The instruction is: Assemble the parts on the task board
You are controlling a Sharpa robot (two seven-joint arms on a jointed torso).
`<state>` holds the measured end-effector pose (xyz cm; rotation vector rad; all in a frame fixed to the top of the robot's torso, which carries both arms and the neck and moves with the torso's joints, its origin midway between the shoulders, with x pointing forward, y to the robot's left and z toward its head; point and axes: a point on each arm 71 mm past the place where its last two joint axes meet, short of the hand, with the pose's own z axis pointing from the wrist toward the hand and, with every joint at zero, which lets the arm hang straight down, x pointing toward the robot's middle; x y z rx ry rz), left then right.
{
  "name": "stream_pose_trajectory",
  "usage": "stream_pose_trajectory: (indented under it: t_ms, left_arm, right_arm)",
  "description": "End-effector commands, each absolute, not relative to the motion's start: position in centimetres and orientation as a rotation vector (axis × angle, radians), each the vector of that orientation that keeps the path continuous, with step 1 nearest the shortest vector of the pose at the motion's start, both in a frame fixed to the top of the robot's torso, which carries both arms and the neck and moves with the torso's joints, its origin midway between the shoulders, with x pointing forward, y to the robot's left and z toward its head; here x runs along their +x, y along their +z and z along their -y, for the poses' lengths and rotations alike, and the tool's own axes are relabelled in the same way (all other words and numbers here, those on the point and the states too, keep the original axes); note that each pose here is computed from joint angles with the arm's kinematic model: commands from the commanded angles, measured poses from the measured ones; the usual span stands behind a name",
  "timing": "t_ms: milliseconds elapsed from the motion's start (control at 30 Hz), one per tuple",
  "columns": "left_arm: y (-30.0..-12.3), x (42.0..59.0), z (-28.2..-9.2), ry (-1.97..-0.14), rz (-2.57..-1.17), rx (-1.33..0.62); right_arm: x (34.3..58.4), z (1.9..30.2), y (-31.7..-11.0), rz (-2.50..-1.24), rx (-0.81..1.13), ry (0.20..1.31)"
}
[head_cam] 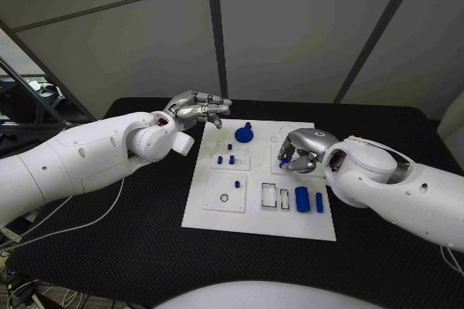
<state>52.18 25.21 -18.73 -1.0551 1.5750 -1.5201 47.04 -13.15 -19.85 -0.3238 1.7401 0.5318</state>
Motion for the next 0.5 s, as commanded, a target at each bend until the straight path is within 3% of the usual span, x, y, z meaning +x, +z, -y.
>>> stream_pose_trajectory:
  t_ms: [33,500]
  left_arm:
    - [-18.6,52.2,-25.1,-1.522,-1.579,-1.045]
    - [-18.7,52.2,-25.2,-1.518,-1.577,-1.046]
  right_arm:
    - [46.9,12.8,-19.4,-1.696,-0.329,0.563]
    - [46.2,12.9,-18.3,-1.624,-0.306,0.607]
